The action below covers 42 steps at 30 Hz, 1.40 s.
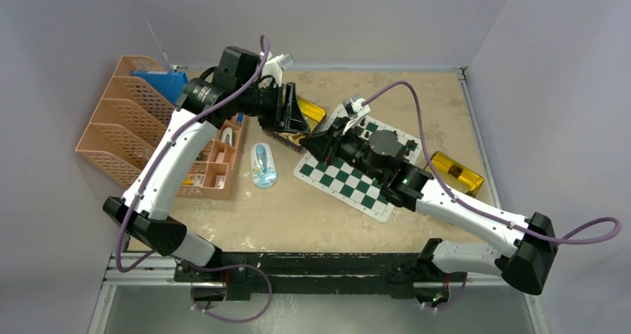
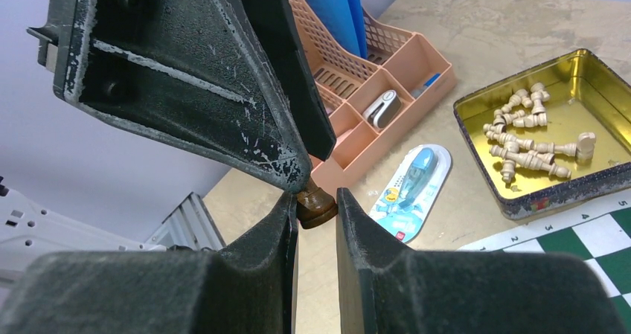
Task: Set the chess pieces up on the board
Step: Place the chess piece on the chessboard.
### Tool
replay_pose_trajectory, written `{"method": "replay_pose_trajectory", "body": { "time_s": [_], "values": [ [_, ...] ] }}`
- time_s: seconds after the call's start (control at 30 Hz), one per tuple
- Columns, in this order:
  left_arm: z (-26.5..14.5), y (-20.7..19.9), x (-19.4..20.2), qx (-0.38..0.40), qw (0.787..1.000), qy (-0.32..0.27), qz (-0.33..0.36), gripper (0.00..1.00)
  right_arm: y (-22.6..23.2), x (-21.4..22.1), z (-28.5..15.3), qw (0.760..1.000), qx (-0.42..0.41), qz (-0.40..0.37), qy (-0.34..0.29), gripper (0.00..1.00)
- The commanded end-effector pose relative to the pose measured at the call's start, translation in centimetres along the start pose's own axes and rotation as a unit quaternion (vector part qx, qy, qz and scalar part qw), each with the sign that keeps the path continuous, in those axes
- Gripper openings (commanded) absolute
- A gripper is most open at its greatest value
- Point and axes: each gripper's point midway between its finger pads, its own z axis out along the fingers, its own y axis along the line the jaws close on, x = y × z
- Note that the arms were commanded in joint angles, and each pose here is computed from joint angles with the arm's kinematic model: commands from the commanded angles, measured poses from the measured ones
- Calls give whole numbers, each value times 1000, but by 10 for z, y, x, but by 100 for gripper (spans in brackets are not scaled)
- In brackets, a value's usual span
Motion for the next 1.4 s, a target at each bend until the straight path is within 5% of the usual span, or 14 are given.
{"method": "replay_pose_trajectory", "body": {
  "time_s": [0.0, 0.4, 0.5, 0.8, 0.93, 1.0, 1.37],
  "values": [
    [-8, -8, -10, 6, 999, -22, 22, 43, 26, -39, -5, 998, -42, -10, -54, 6],
    [-15, -33, -4, 75, 997, -14, 24, 2, 22, -41, -3, 998, -29, 0, -59, 6],
    [-17, -33, -5, 70, 997, -19, 27, 0, 20, -39, -3, 998, -25, 4, -55, 13],
    [4, -9, -35, 14, 997, -55, 45, 0, 12, -26, -39, 1000, 5, -23, 4, 62],
    [29, 11, -64, -18, 995, -81, 56, 0, 16, -50, -70, 999, 22, -19, -13, 74],
    [44, 22, -81, -41, 991, -102, 71, 0, 14, -60, -86, 999, 40, -17, -19, 96],
    [154, 61, -151, -129, 965, -162, 160, 0, 8, -86, -153, 994, 98, 19, -34, 99]
  ]
}}
